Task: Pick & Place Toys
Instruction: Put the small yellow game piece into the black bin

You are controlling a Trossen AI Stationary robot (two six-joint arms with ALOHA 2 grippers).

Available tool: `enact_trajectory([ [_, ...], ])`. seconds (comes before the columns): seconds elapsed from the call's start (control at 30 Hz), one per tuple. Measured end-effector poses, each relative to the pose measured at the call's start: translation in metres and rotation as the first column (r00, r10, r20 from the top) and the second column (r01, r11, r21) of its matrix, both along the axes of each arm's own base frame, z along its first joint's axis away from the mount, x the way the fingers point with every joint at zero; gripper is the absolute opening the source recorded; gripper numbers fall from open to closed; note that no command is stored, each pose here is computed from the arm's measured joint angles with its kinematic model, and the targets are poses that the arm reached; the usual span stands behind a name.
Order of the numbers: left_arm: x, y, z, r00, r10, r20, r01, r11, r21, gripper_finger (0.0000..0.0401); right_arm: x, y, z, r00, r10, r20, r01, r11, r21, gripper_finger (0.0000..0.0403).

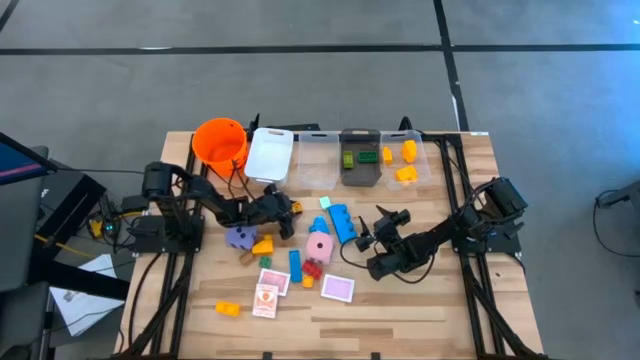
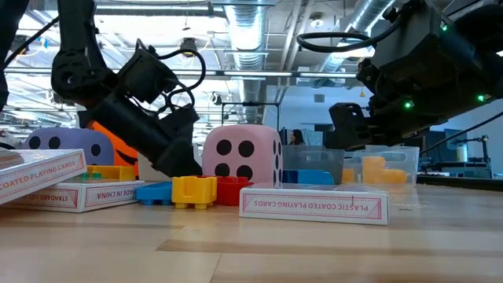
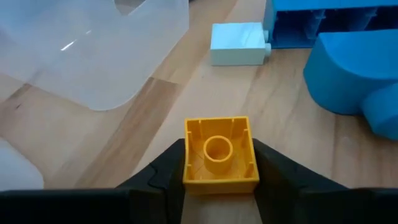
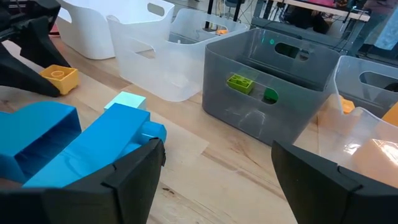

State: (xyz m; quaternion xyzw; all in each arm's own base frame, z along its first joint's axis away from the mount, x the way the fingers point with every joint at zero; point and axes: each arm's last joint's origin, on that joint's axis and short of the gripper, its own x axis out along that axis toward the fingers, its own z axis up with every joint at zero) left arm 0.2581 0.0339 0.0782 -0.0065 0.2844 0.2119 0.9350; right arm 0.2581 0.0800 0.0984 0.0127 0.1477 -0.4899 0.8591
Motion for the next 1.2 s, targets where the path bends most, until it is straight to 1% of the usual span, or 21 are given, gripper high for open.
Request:
enact_trajectory([
  [0.1,-0.001,-0.003,0.006,1.0,-0.014,0.013,0.014,1.0,-0.002,0.0134,0.0,0.0,0.0,1.0,0.0,0.003,0.0,1.0,0.002,0.0295],
  [0.3,0.001,-0.009,0.043,0.985,-0.041,0.169,0.039,0.999,0.015,0.0134,0.0,0.0,0.0,1.0,0.001,0.005,-0.001,1.0,0.006,0.0296],
  [0.47,-0.006,-0.012,0.08,0.953,-0.062,0.298,0.058,0.998,0.023,0.0134,0.001,0.0,0.0,1.0,0.001,0.008,-0.001,1.0,0.007,0.0295],
  [0.57,-0.011,-0.012,0.099,0.925,-0.063,0.375,0.055,0.998,0.032,0.0134,0.001,0.001,0.0,1.0,0.001,0.015,-0.002,1.0,0.011,0.0296],
  [0.67,-0.016,-0.012,0.111,0.902,-0.066,0.426,0.056,0.998,0.037,0.0134,0.002,0.001,0.001,1.0,0.002,0.026,-0.003,1.0,0.017,0.0295],
  [0.73,-0.017,-0.013,0.115,0.893,-0.084,0.443,0.08,0.996,0.028,0.0134,0.002,0.001,0.001,1.0,0.007,0.022,-0.008,1.0,0.025,0.0295],
  [0.8,-0.018,-0.015,0.117,0.878,-0.105,0.466,0.125,0.992,-0.011,0.0134,0.004,0.002,0.001,1.0,0.028,-0.01,-0.028,0.999,0.015,0.0295],
  [0.9,-0.016,-0.017,0.116,0.864,-0.136,0.485,0.207,0.974,-0.096,0.0134,0.008,0.007,0.004,0.994,0.084,-0.073,-0.087,0.996,-0.035,0.0296],
  [1.03,-0.014,-0.021,0.11,0.849,-0.173,0.5,0.324,0.917,-0.232,0.0134,0.016,0.02,0.013,0.971,0.179,-0.156,-0.199,0.973,-0.12,0.0295],
  [1.13,-0.013,-0.024,0.107,0.841,-0.196,0.504,0.387,0.869,-0.308,0.0134,0.022,0.031,0.022,0.945,0.257,-0.204,-0.293,0.94,-0.173,0.0295],
  [1.2,-0.012,-0.025,0.105,0.84,-0.199,0.504,0.409,0.844,-0.348,0.0134,0.025,0.038,0.028,0.92,0.318,-0.23,-0.364,0.91,-0.197,0.0295],
])
